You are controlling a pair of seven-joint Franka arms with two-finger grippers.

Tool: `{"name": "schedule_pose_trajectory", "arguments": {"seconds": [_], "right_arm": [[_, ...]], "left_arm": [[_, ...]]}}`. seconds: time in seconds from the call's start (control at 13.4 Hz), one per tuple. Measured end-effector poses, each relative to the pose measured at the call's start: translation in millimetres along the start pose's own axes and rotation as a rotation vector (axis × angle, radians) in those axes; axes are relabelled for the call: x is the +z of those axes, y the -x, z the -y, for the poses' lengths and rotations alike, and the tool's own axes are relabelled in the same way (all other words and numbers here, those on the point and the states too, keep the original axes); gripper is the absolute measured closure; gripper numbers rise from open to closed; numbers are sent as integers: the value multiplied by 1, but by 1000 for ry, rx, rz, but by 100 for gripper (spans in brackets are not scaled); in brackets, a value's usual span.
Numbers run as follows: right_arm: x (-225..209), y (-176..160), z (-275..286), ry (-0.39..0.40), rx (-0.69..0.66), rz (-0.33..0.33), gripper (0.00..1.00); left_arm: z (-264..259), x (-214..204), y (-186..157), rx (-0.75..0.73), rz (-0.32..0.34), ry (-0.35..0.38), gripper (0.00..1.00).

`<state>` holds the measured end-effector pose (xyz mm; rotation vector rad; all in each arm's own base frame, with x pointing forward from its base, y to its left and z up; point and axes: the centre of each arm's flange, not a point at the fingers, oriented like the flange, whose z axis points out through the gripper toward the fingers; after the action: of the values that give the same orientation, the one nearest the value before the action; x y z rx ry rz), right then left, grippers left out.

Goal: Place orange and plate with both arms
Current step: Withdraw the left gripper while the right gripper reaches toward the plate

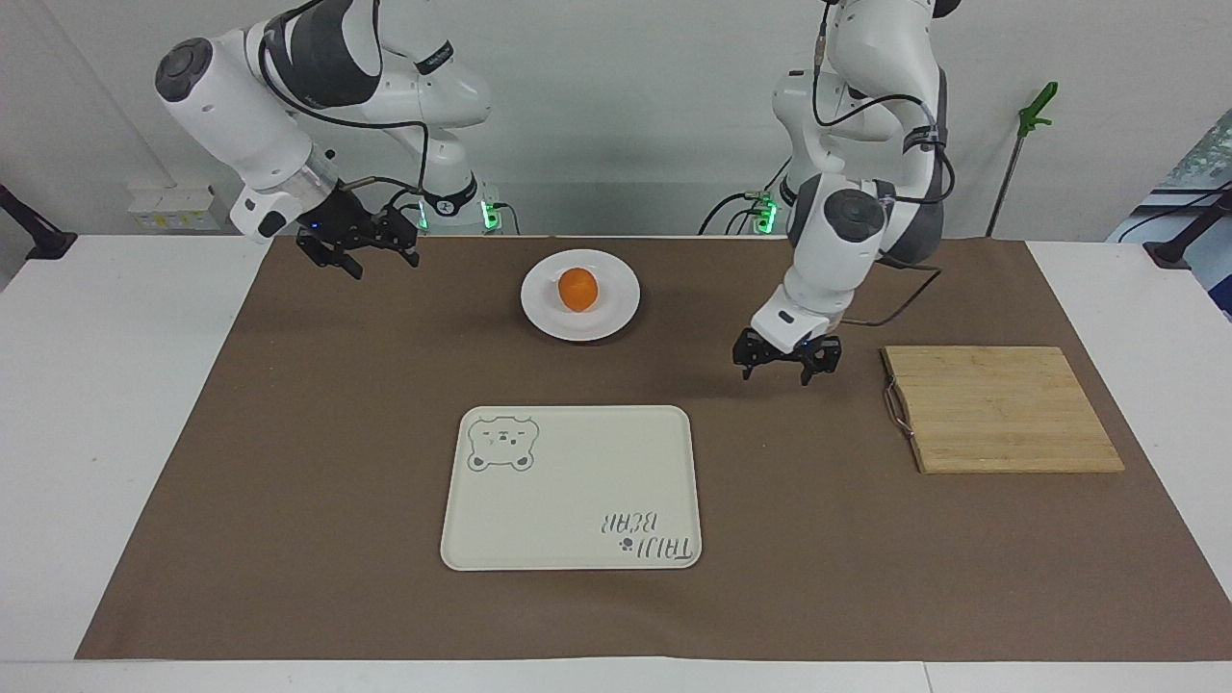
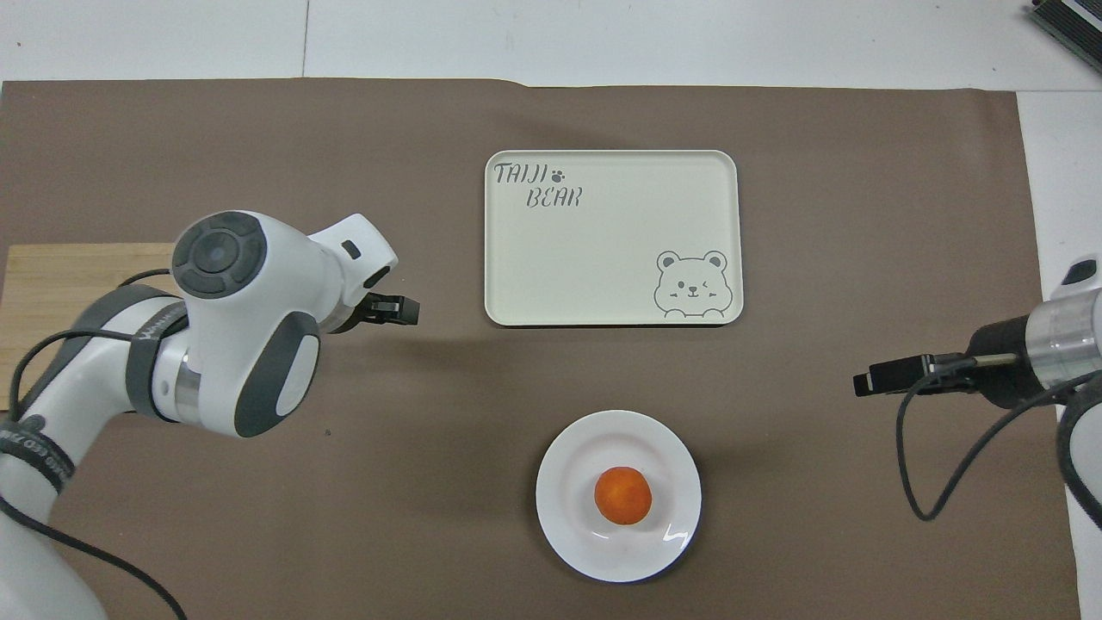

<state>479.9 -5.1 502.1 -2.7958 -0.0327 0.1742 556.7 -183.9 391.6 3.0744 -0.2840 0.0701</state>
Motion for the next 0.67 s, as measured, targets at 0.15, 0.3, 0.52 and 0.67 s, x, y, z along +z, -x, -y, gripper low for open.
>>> {"name": "schedule_pose_trajectory", "arguments": {"seconds": [0.15,0.3,0.52,0.67], "right_arm": [[19,5,0,-70,-27,17,0],[48,10,-4,-144,-61,26,0],[95,21,-10,-248,-82,43,0],[114,27,-5,-287,-104,49,0]], "left_arm": [[35,-18,0,32,-13,-1,0],[50,-39,6,49,-15,0,0],[55,-81,23,66,-5,4,0],[64,-106,37,75,8,6,0]]}}
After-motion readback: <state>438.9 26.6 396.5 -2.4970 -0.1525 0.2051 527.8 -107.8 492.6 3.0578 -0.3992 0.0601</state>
